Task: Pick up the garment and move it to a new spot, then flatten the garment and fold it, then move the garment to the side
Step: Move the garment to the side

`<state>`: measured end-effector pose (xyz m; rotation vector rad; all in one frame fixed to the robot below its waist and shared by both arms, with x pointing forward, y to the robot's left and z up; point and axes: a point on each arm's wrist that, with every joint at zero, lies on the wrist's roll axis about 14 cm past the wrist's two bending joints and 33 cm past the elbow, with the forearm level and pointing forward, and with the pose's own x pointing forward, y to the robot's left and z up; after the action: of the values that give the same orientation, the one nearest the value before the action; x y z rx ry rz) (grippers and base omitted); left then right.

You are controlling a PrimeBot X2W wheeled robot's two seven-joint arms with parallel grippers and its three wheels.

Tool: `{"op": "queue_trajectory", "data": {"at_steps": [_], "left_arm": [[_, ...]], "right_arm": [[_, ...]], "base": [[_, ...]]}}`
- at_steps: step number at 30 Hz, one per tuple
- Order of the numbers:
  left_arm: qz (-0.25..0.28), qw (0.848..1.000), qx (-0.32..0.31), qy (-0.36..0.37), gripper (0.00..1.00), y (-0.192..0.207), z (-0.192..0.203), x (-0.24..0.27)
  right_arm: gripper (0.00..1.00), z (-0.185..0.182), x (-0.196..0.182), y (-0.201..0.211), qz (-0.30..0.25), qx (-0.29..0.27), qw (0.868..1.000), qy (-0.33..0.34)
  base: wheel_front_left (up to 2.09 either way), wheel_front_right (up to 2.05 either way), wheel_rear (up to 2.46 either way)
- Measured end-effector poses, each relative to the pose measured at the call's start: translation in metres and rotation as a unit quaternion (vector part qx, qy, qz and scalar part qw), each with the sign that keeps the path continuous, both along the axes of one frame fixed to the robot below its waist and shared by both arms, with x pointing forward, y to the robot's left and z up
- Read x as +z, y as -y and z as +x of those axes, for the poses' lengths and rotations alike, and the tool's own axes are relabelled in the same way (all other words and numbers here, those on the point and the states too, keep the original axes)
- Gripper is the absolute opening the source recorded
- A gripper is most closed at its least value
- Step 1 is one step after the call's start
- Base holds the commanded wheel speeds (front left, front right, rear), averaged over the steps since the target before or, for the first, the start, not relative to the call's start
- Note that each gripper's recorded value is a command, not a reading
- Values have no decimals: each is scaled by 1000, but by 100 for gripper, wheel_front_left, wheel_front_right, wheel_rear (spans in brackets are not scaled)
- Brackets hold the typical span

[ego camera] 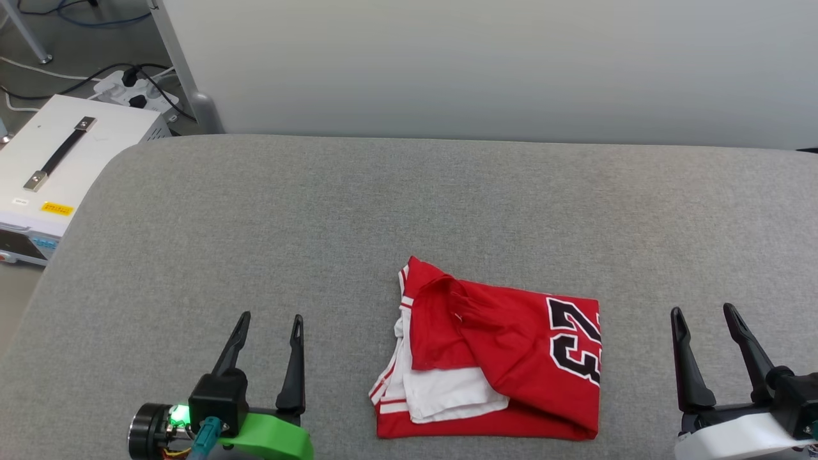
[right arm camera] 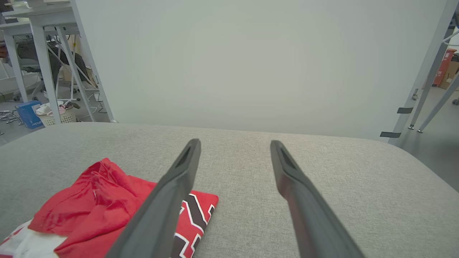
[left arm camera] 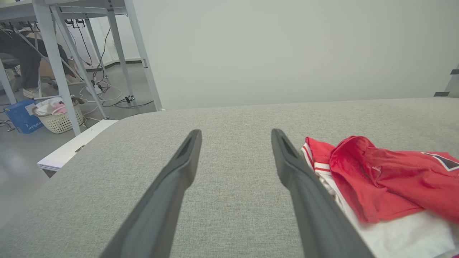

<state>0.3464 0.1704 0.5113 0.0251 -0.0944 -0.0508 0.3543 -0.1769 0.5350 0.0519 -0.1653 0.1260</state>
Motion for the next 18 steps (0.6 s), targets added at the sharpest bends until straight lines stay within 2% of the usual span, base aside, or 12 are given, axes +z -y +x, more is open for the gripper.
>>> {"op": "queue_trajectory", "data": {"at_steps": [5,10,12,15,18], "left_arm": [[0,1000,2,-2,100,-1,1,-1],[0,1000,1,-7,100,-1,2,-4],[0,1000,2,-8,100,-1,3,-5],[0,1000,4,-12,100,-3,3,-8],[-1,1000,7,-18,100,-4,4,-11]], "right_arm": [[100,4,7,2,-15,6,1000,11],[100,31,58,14,-45,14,995,84],[100,41,69,17,-49,23,994,94],[100,63,53,14,-53,54,997,11],[100,76,27,7,-51,90,989,-105]], "base": [[0,0,0],[0,0,0],[0,0,0],[0,0,0],[0,0,0]]}}
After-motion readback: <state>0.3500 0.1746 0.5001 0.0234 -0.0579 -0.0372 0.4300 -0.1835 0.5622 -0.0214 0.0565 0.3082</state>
